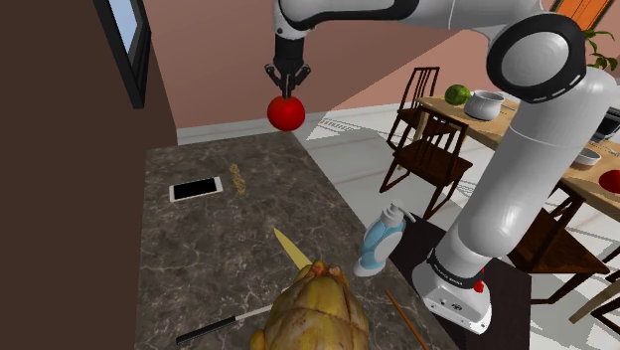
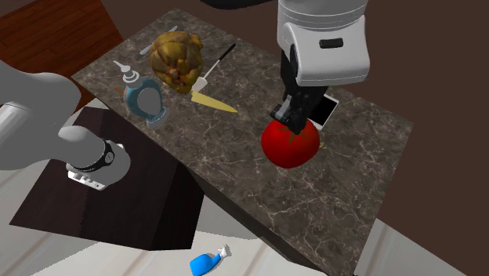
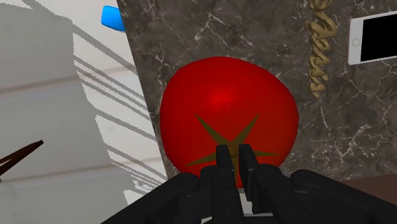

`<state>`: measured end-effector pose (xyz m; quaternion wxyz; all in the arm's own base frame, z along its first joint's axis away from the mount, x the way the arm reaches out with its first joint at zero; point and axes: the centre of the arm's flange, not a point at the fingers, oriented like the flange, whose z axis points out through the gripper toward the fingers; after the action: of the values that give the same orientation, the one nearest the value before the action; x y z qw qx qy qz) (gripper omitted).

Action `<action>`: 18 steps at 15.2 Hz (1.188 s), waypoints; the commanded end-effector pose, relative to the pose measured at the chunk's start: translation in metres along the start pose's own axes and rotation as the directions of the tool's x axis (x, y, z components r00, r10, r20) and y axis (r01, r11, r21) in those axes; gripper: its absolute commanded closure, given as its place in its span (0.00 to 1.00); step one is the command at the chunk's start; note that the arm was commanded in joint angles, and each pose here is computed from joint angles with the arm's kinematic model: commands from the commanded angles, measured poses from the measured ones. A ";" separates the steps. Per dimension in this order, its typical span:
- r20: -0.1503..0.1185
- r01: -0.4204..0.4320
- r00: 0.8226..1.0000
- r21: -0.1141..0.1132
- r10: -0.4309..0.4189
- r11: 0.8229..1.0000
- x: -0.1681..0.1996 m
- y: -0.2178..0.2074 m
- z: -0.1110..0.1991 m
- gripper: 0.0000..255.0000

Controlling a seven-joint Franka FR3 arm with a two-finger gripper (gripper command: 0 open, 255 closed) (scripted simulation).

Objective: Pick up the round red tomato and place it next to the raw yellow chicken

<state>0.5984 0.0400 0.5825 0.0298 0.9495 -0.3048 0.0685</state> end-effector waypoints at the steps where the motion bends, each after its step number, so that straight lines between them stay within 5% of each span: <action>1: 0.000 0.000 1.000 0.000 0.000 1.000 0.002 0.001 -0.011 1.00; 5: 0.000 0.000 1.000 0.000 0.000 1.000 0.005 0.001 -0.031 1.00; 18: 0.000 0.000 1.000 0.000 0.000 1.000 -0.149 -0.072 -0.055 1.00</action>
<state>0.5211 0.1765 0.6154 0.0300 0.9497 -0.3043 0.0683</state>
